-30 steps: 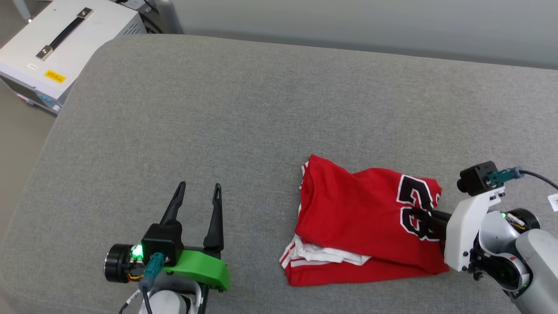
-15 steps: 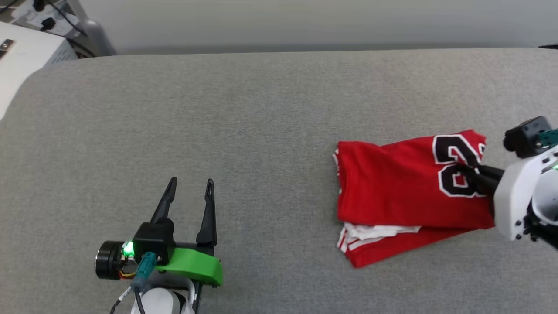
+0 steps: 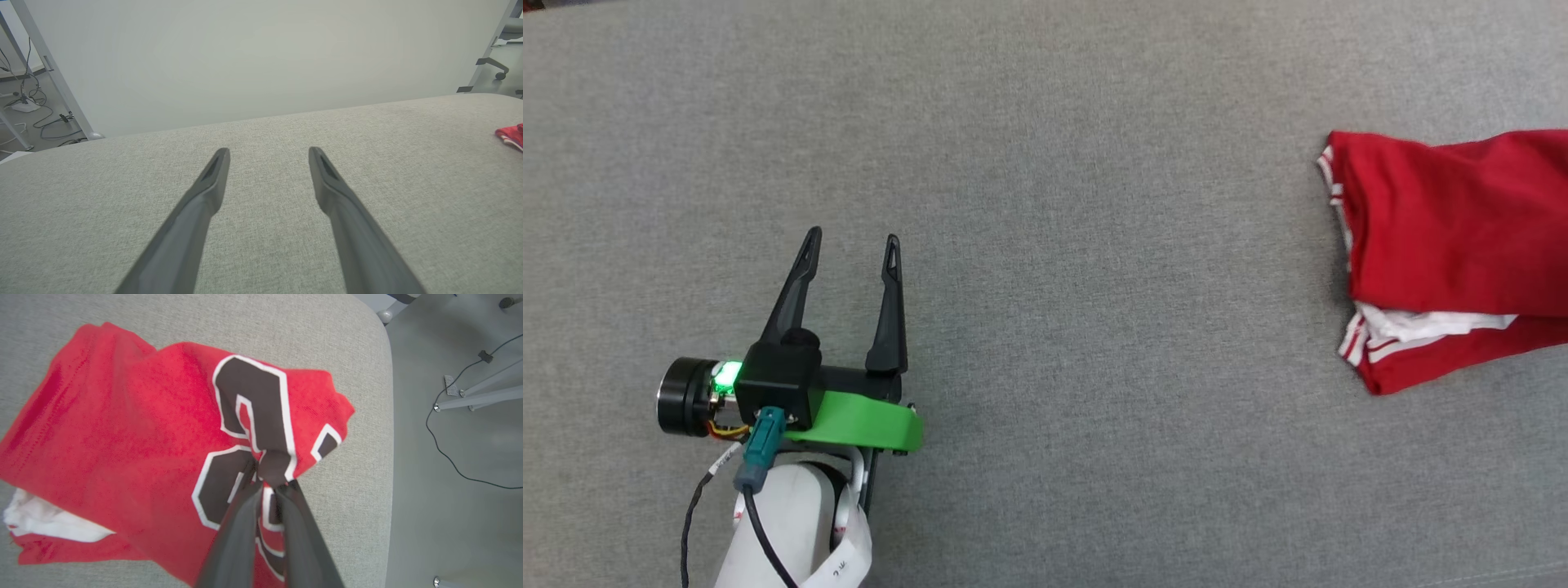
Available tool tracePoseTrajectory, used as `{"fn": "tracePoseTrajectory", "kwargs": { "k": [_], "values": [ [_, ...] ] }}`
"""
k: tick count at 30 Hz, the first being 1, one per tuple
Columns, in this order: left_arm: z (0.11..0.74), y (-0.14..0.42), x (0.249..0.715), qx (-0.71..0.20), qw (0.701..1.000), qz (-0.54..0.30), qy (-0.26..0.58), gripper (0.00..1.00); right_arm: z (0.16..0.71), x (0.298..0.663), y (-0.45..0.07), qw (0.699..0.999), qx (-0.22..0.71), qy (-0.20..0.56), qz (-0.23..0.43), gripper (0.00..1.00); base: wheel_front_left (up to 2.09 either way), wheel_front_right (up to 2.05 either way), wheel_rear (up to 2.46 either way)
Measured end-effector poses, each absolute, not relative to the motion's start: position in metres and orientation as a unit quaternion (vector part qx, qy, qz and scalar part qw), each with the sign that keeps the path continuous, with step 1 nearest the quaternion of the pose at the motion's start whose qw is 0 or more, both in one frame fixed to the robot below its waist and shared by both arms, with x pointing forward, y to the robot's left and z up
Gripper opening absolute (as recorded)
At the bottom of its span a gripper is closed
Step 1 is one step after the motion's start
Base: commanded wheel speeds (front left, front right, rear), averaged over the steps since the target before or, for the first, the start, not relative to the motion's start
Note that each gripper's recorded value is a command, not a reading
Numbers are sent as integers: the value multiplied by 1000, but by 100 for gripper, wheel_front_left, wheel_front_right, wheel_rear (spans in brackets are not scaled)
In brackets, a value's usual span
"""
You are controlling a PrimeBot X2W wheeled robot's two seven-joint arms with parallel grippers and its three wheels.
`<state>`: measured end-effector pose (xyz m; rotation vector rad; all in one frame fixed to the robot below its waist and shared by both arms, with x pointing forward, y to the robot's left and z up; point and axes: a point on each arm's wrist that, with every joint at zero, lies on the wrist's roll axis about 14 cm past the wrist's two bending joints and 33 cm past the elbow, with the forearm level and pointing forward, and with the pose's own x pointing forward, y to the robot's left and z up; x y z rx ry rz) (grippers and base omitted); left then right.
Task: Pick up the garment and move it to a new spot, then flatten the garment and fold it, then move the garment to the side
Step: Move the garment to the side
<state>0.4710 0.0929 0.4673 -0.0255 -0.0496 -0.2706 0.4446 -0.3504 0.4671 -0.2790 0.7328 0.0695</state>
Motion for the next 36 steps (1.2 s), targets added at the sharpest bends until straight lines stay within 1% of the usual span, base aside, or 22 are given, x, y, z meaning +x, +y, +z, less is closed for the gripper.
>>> {"fn": "tracePoseTrajectory", "kwargs": {
  "k": [5,9,11,13,18,20,21,27,29,31,33,36],
  "values": [
    [448,89,483,-13,990,-142,-12,100,453,449,-403,905,-157,394,-38,0,0,0,0],
    [435,90,491,-10,989,-145,-6,100,454,457,-441,896,-177,398,-90,0,0,0,0],
    [429,90,493,-11,989,-144,-2,100,449,459,-453,890,-183,404,-108,0,0,0,0],
    [422,89,494,-12,989,-144,5,100,446,465,-462,893,-172,396,-129,0,0,0,0],
    [410,92,494,-10,990,-142,18,100,432,470,-473,887,-177,399,-150,0,0,0,0],
    [411,93,493,-9,990,-140,18,100,428,470,-475,888,-160,398,-162,0,0,0,0],
    [412,94,493,-8,990,-138,16,100,427,471,-474,893,-148,391,-167,100,0,0,0],
    [429,95,490,-6,991,-134,1,100,446,473,-477,911,-148,341,-179,100,0,0,0],
    [438,96,487,-7,991,-131,-6,100,462,477,-474,919,-168,313,-170,100,0,0,0],
    [445,98,482,-7,992,-128,-9,100,482,486,-465,935,-175,266,-158,100,0,0,0],
    [450,102,475,-5,993,-121,-10,100,508,498,-447,954,-180,200,-135,100,0,0,0],
    [459,110,465,-7,994,-109,-12,100,541,510,-416,974,-170,109,-104,100,0,0,0]
  ]
}}
